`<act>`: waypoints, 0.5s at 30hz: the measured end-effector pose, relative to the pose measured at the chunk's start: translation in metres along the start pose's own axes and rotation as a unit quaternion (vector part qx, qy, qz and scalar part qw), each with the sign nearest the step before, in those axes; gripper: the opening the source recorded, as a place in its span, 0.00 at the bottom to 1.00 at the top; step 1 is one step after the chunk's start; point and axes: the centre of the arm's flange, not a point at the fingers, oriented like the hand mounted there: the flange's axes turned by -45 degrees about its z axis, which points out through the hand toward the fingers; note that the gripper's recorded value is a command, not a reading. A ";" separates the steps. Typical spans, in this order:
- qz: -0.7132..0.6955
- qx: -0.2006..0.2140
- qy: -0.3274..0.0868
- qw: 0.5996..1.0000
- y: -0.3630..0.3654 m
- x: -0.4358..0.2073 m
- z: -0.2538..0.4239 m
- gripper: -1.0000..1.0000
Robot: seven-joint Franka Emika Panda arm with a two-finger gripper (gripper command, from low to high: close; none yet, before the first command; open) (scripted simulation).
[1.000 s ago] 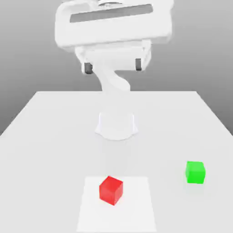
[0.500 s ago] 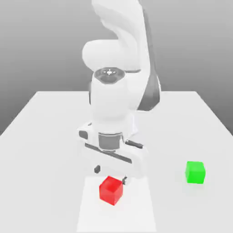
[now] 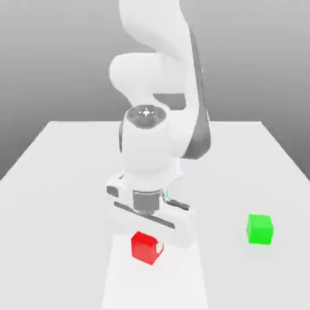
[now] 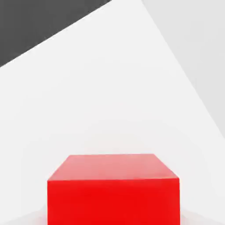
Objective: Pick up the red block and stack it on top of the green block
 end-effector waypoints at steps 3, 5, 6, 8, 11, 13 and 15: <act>-0.033 0.004 -0.002 0.999 -0.035 -0.022 -0.014 0.00; -0.056 0.006 -0.003 0.998 -0.061 -0.041 -0.019 0.00; -0.070 0.007 -0.003 0.998 -0.075 -0.054 -0.022 0.00; -0.097 0.008 -0.004 0.995 -0.101 -0.079 -0.027 0.00; -0.130 0.008 -0.005 0.991 -0.131 -0.116 -0.033 0.00; -0.151 0.007 -0.004 0.989 -0.148 -0.142 -0.038 0.00; -0.170 0.006 -0.004 0.985 -0.162 -0.168 -0.041 0.00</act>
